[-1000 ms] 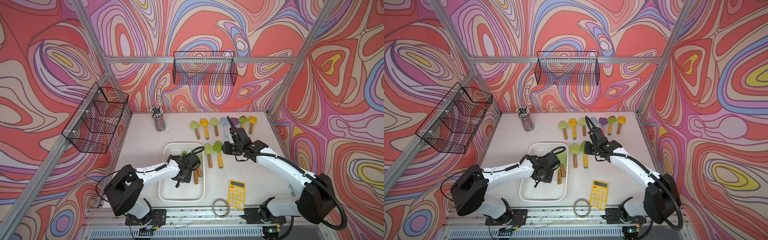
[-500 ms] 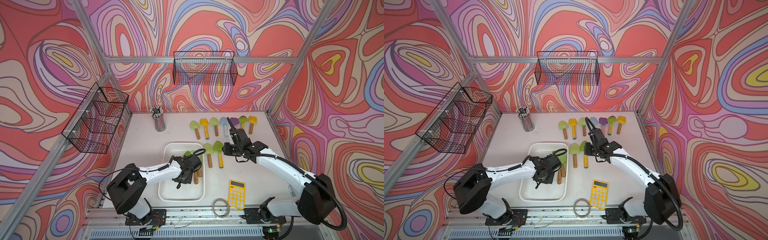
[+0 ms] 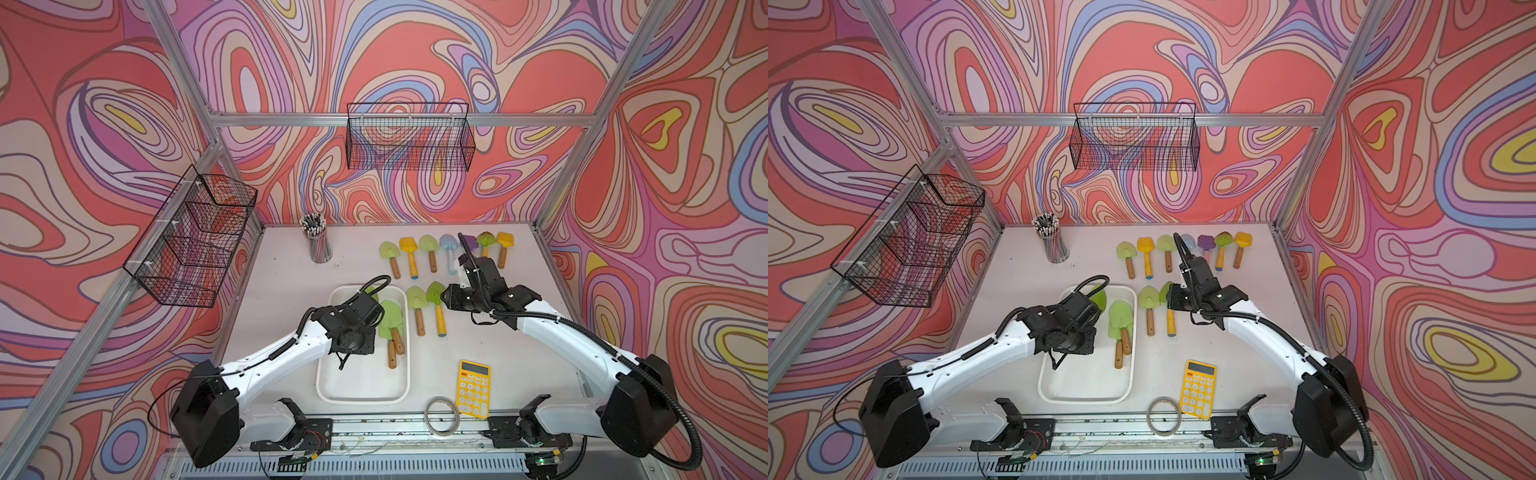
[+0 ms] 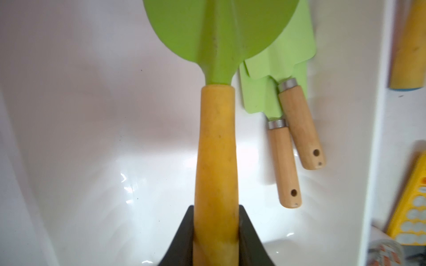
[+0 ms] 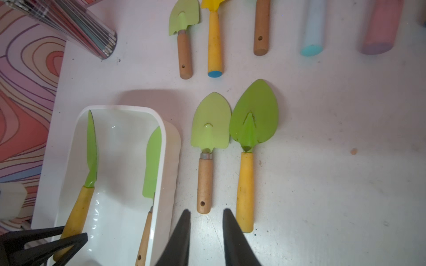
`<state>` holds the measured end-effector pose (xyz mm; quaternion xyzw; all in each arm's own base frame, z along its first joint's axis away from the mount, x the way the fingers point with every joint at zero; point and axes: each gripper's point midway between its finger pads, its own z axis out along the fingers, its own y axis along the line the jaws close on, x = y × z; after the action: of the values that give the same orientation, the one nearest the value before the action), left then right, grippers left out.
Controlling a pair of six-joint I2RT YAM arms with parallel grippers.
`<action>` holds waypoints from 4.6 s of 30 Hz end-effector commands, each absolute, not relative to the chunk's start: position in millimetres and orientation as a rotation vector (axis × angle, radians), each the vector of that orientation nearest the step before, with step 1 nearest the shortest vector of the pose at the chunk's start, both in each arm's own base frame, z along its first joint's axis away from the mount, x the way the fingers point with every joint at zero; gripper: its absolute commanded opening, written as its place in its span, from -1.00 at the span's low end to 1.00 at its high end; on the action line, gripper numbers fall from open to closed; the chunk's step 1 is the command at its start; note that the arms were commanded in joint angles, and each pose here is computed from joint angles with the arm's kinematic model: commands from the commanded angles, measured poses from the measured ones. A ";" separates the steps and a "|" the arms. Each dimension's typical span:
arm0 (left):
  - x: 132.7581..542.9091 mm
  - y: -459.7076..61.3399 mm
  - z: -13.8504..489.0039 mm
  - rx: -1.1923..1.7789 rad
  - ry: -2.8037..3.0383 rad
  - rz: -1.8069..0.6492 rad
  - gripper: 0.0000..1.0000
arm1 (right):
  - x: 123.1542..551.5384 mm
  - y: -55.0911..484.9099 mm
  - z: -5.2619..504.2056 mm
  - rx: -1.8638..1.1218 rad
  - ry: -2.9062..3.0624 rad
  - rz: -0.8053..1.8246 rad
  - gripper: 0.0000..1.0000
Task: Take the shovel out of the storage box
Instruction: Pick up the shovel from the storage box, then place the shovel at the center of the board.
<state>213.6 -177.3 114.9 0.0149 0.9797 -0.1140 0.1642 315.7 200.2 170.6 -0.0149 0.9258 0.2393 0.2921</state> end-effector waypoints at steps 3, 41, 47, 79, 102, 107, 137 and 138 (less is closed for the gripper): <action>225.3 -213.2 169.7 0.024 2.592 -0.881 -1.00 | 305.3 242.9 203.8 -0.132 2.325 1.024 -0.34; 226.9 -278.0 287.7 0.037 1.864 -1.891 -1.00 | 285.7 304.2 303.7 -0.289 1.805 1.817 0.03; 225.0 -284.9 287.5 0.051 1.857 -1.915 -1.00 | 284.3 312.2 310.3 -0.318 1.773 1.855 0.01; 214.6 -284.8 251.6 0.031 1.975 -1.867 -0.01 | 296.3 317.8 304.5 -0.268 1.765 1.899 -0.73; 228.8 -203.8 167.4 0.035 2.544 -0.828 0.29 | 349.1 211.0 213.7 -0.038 2.362 0.928 -0.76; 230.7 -213.6 160.0 0.091 2.579 -0.755 0.10 | 355.8 184.6 191.4 0.001 2.440 0.683 -0.77; 235.7 -255.1 142.1 0.209 2.648 -0.696 0.00 | 372.1 116.0 81.3 0.007 2.679 0.017 -0.78; 235.4 -255.5 141.7 0.208 2.649 -0.699 0.00 | 372.7 116.1 77.2 0.005 2.686 0.011 -0.78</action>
<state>233.1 -253.0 135.8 0.0727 0.9467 -0.2502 0.1895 362.4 120.9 77.2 0.0022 0.9763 0.0208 0.2154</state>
